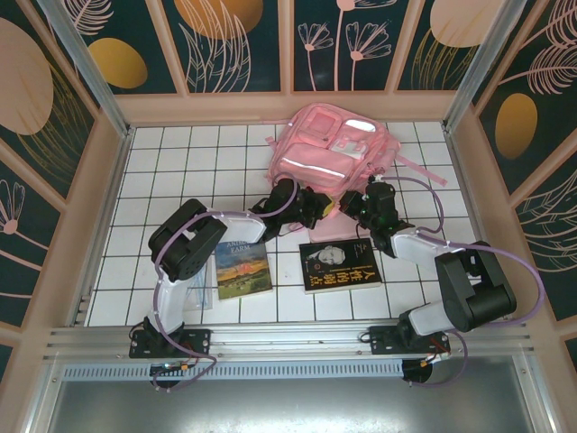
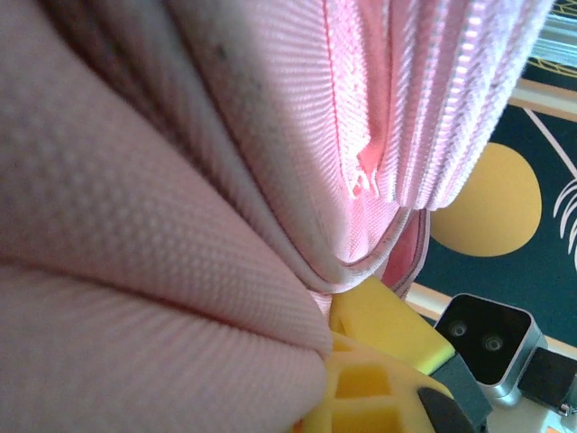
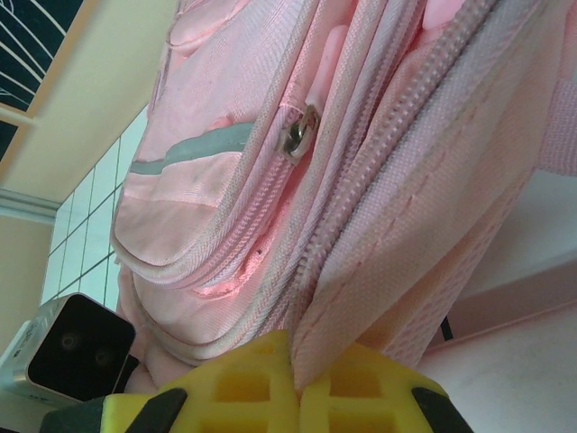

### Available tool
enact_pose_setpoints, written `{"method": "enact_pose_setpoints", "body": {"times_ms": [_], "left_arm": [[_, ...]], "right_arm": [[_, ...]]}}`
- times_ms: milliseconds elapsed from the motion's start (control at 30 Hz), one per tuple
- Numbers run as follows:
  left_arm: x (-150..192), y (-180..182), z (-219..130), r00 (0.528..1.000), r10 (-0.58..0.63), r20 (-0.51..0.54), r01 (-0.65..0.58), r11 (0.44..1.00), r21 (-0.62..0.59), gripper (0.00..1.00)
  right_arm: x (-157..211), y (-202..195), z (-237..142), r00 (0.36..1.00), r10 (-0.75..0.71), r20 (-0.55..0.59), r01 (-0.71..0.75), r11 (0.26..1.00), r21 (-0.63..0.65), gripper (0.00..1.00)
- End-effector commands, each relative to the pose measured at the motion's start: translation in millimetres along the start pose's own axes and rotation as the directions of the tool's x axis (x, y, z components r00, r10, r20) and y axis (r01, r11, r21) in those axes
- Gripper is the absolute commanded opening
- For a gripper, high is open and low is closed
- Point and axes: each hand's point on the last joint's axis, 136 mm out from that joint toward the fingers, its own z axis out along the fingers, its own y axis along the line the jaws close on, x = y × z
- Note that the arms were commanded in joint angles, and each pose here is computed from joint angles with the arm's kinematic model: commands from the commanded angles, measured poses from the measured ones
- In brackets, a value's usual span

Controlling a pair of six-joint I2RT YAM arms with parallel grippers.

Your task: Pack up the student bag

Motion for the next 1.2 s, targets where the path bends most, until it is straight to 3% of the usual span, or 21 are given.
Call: {"method": "enact_pose_setpoints", "body": {"times_ms": [0,133,200,300,533,633,800,900,1033,1167], "left_arm": [[-14,38,-14,0.998,-0.021,0.058,0.027,0.993,-0.113,0.0],[-7,62,-36,1.0,-0.008,-0.012,0.006,0.985,-0.171,0.02],[-6,76,-46,0.999,0.027,-0.045,-0.036,0.974,-0.224,0.05],[-10,88,-57,0.989,0.116,-0.088,-0.138,0.943,-0.302,0.02],[-18,68,-56,0.938,0.297,-0.178,-0.343,0.869,-0.358,0.09],[-21,63,-56,0.931,0.323,-0.169,-0.363,0.861,-0.356,0.0],[-29,68,-65,0.921,0.339,-0.19,-0.387,0.841,-0.379,0.0],[-43,81,-86,0.879,0.405,-0.253,-0.477,0.745,-0.466,0.0],[-73,106,-132,0.817,0.476,-0.326,-0.563,0.535,-0.63,0.0],[-95,119,-163,0.773,0.507,-0.382,-0.595,0.37,-0.713,0.0]], "right_arm": [[-26,37,-13,0.993,-0.06,0.099,0.071,0.991,-0.117,0.0],[-37,30,-14,0.991,-0.074,0.115,0.084,0.992,-0.089,0.0],[-45,28,-14,0.989,-0.081,0.124,0.091,0.993,-0.078,0.0],[-54,29,-16,0.986,-0.094,0.139,0.105,0.992,-0.077,0.0],[-57,30,-14,0.985,-0.105,0.138,0.115,0.991,-0.073,0.0],[-56,29,-14,0.986,-0.098,0.136,0.108,0.991,-0.073,0.0],[-59,26,-14,0.983,-0.114,0.144,0.122,0.991,-0.049,0.0],[-68,19,-16,0.978,-0.141,0.156,0.145,0.989,-0.018,0.0],[-81,13,-21,0.968,-0.183,0.17,0.188,0.982,-0.01,0.0],[-92,9,-18,0.964,-0.205,0.168,0.208,0.978,0.003,0.0]]}}
